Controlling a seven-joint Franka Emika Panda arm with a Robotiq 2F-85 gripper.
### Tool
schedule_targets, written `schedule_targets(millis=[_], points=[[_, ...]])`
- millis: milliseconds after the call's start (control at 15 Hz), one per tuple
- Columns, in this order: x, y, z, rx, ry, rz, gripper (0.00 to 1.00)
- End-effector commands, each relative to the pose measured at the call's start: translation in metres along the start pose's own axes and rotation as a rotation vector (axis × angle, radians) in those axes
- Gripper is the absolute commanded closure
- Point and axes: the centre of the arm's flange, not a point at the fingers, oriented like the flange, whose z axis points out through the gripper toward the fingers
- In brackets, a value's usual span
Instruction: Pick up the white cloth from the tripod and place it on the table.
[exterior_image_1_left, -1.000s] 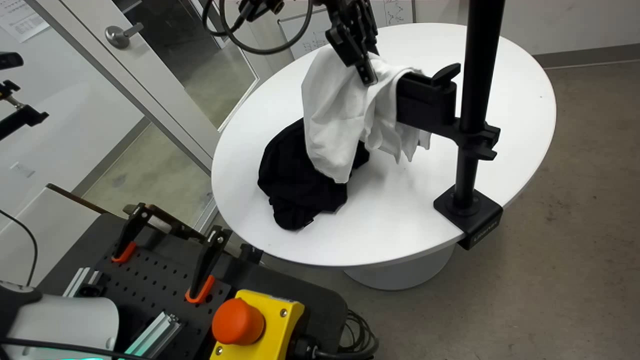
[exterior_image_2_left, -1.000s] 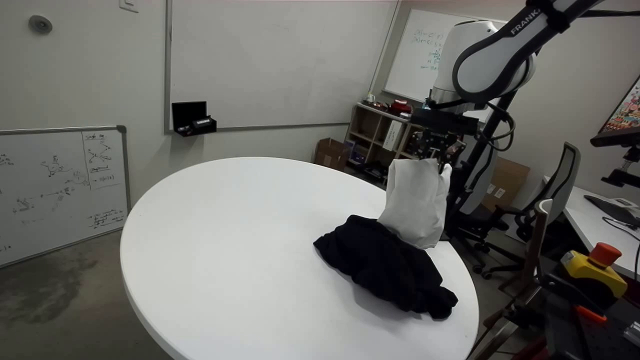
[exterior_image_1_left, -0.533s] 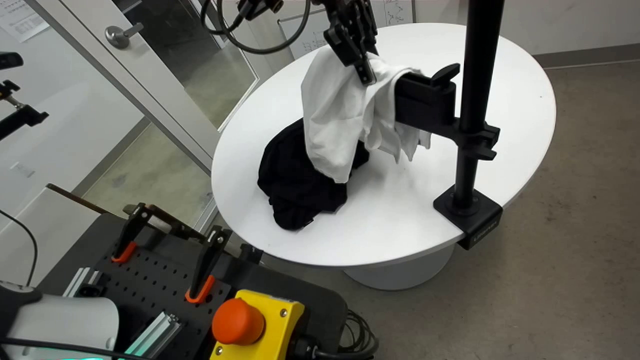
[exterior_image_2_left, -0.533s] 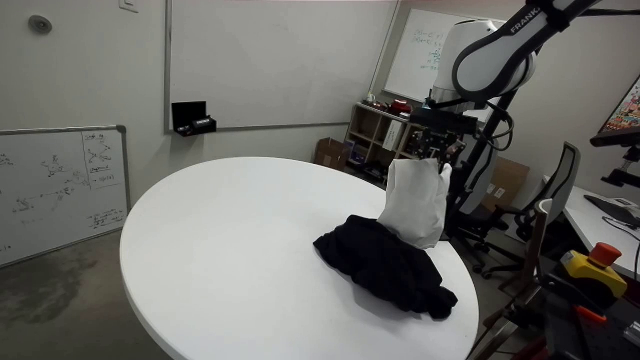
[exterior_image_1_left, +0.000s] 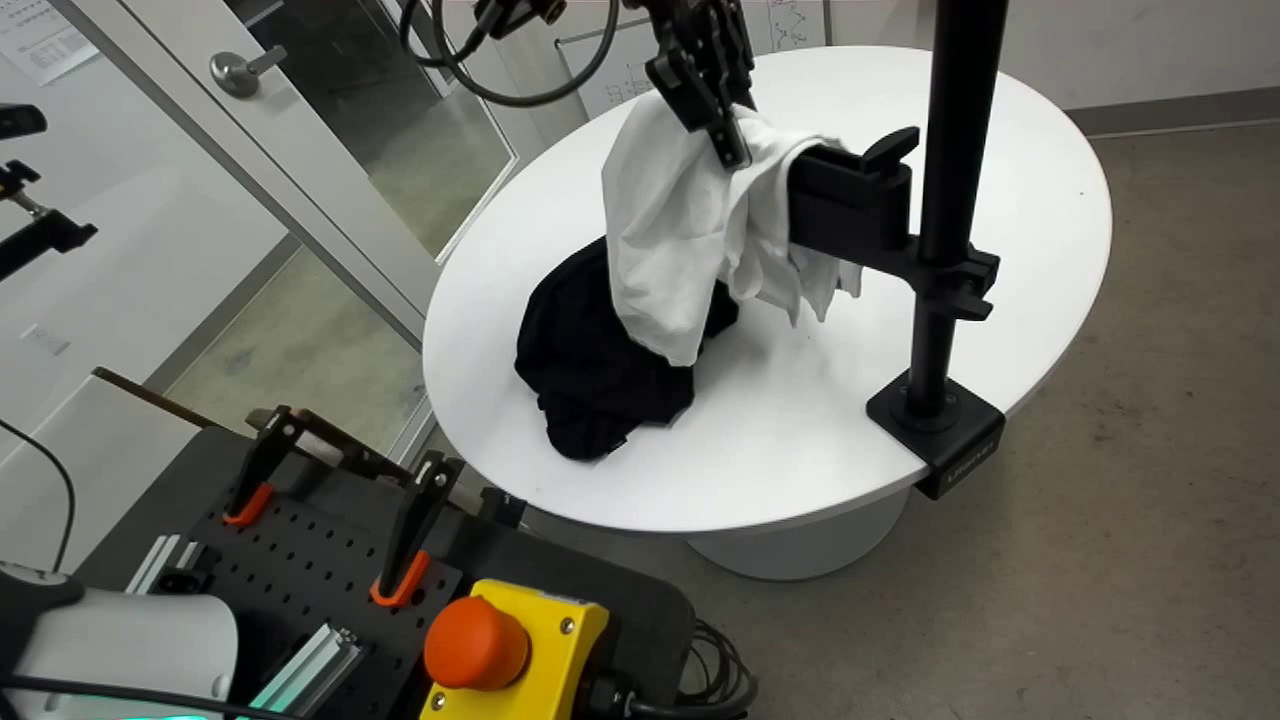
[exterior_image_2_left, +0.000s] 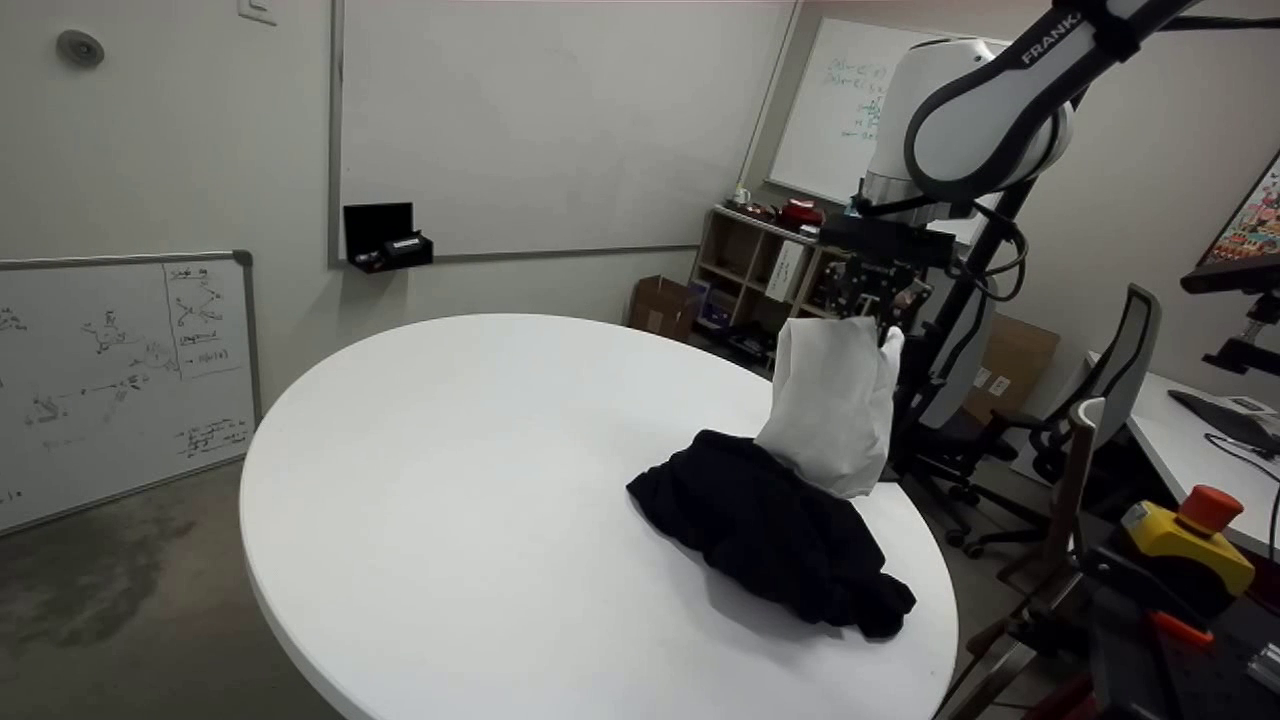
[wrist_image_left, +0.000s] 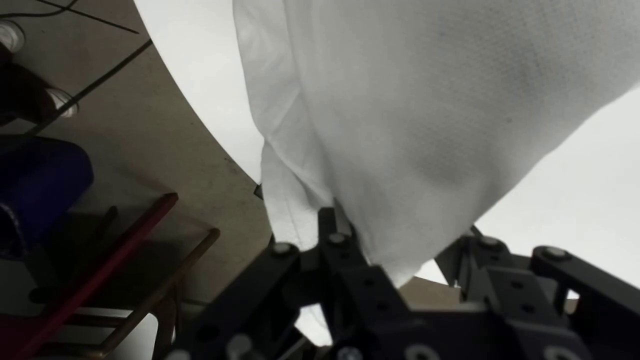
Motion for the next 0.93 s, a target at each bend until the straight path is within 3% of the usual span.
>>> schedule_targets(millis=[0,133,200,333,400,533,733,867], points=[[-0.007,-0.01,-0.032,0.039,-0.01,-0.024,0.5],[-0.008,-0.013,-0.039,0.051,-0.009,-0.03,0.44],[-0.01,-0.015,-0.044,0.057,-0.011,-0.034,0.33],[-0.015,-0.019,-0.057,0.077,-0.011,-0.044,0.28],[-0.015,-0.022,-0.063,0.089,-0.01,-0.049,0.58],[-0.017,-0.026,-0.072,0.105,-0.011,-0.057,0.56],[-0.018,-0.027,-0.077,0.107,-0.011,-0.059,0.77],[-0.018,-0.026,-0.076,0.098,-0.01,-0.054,0.38]])
